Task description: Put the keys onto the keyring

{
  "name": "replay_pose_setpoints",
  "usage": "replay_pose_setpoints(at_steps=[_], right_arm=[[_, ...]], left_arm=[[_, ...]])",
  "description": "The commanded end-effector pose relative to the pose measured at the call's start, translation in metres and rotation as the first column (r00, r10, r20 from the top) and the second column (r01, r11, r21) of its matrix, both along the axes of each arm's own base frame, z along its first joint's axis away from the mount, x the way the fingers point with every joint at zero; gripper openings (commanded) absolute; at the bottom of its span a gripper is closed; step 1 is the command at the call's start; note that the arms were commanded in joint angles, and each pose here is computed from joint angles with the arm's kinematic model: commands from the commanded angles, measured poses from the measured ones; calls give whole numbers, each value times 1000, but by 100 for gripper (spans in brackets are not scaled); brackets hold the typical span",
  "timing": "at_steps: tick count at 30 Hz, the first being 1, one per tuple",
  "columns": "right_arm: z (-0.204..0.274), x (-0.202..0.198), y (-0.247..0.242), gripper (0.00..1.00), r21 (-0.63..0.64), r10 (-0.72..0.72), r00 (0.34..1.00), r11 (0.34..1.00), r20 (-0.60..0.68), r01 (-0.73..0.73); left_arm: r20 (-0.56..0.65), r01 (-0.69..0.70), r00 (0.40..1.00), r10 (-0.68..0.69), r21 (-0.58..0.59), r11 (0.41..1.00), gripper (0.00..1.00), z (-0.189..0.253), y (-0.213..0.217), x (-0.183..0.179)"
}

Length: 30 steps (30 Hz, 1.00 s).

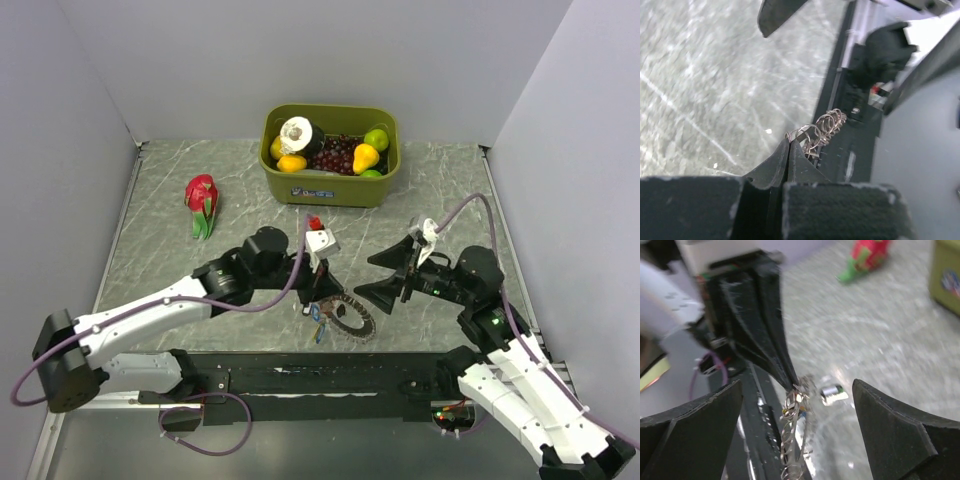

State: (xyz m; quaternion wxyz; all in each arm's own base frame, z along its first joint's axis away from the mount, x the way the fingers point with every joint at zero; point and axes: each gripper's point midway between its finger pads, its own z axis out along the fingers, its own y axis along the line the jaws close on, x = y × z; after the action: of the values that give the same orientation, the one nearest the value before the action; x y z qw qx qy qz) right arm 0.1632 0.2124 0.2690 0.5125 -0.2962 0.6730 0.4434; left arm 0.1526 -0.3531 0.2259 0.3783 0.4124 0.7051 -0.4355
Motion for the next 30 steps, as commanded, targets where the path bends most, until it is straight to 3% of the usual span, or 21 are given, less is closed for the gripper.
replay_pose_setpoints(at_steps=[1, 9, 20, 24, 30], right_arm=[[55, -38, 10, 91, 52, 219, 961, 972, 170, -231], [60, -57, 17, 76, 44, 374, 910, 921, 178, -387], [30, -40, 29, 66, 30, 389, 918, 919, 84, -392], [18, -37, 33, 54, 3, 387, 921, 922, 46, -388], [14, -40, 34, 51, -1, 403, 914, 915, 38, -404]], left_arm=[[144, 159, 980, -140, -130, 979, 1, 67, 4, -26], [165, 236, 963, -213, -134, 962, 1, 82, 5, -38], [154, 300, 949, -277, -154, 941, 1, 91, 0, -46], [159, 282, 953, -258, -159, 946, 1, 95, -2, -43], [162, 271, 956, -245, -161, 949, 1, 95, -3, -39]])
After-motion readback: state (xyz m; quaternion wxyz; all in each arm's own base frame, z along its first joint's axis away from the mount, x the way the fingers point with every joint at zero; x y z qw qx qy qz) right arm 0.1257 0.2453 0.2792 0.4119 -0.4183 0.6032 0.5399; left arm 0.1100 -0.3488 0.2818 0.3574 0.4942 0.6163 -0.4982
